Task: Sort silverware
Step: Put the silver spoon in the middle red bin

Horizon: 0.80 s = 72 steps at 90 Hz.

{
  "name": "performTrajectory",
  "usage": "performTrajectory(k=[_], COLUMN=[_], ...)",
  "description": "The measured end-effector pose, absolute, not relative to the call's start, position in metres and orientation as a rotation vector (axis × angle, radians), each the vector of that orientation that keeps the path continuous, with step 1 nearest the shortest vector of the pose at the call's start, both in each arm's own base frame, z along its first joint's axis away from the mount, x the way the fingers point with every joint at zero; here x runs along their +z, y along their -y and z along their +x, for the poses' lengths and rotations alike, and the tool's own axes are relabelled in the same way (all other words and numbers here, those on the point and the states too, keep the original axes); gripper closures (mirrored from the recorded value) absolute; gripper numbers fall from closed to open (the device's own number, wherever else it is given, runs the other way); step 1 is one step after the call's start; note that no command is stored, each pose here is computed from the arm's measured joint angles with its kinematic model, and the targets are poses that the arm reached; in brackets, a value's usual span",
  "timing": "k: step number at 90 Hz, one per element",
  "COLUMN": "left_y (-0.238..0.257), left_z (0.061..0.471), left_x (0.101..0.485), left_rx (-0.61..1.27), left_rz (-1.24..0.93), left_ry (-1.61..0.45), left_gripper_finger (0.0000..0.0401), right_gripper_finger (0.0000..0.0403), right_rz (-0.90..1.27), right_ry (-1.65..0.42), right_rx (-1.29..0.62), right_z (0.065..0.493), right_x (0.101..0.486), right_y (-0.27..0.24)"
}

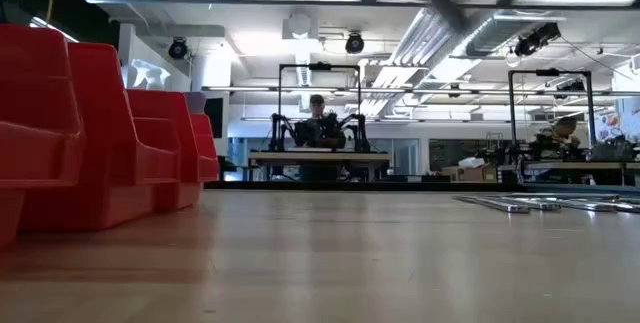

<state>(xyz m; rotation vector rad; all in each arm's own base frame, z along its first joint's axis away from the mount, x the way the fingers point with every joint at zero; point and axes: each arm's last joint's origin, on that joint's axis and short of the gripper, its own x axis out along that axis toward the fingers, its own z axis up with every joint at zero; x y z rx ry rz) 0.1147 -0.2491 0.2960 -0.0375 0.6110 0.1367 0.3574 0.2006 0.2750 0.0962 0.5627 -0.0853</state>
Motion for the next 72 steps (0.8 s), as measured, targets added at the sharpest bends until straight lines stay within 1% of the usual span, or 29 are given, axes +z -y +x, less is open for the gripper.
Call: performTrajectory(k=[11, 28, 37, 51, 62, 72], left_y=[0.251, 0.254, 0.257, 0.266, 0.271, 0.272], left_z=[0.111, 0.103, 0.099, 0.094, 0.089, 0.088], left_x=[0.296, 0.296, 0.297, 0.3, 0.302, 0.303], left_rx=[0.122, 0.101, 0.081, 0.02, -0.019, -0.023], left_rz=[-0.033, -0.028, -0.034, -0.036, -0.017, 0.003], left_ry=[-0.612, -0.591, -0.578, -0.526, -0.5, -0.483], left_gripper_finger=[0.0325, 0.0325, 0.0325, 0.0325, 0.0325, 0.0325], right_gripper_finger=[0.0403, 0.0403, 0.0403, 0.0403, 0.0403, 0.0403], right_rz=[-0.057, -0.159, -0.176, -0.168, -0.142, -0.082], right_ry=[-0.511, -0.435, -0.434, -0.462, -0.496, -0.517], right_rx=[-0.021, 0.051, 0.103, 0.118, 0.127, 0.123], right_z=[0.405, 0.467, 0.494, 0.53, 0.546, 0.553], right_x=[0.28, 0.281, 0.268, 0.233, 0.209, 0.199], right_y=[-0.21, -0.209, -0.199, -0.18, -0.165, -0.151])
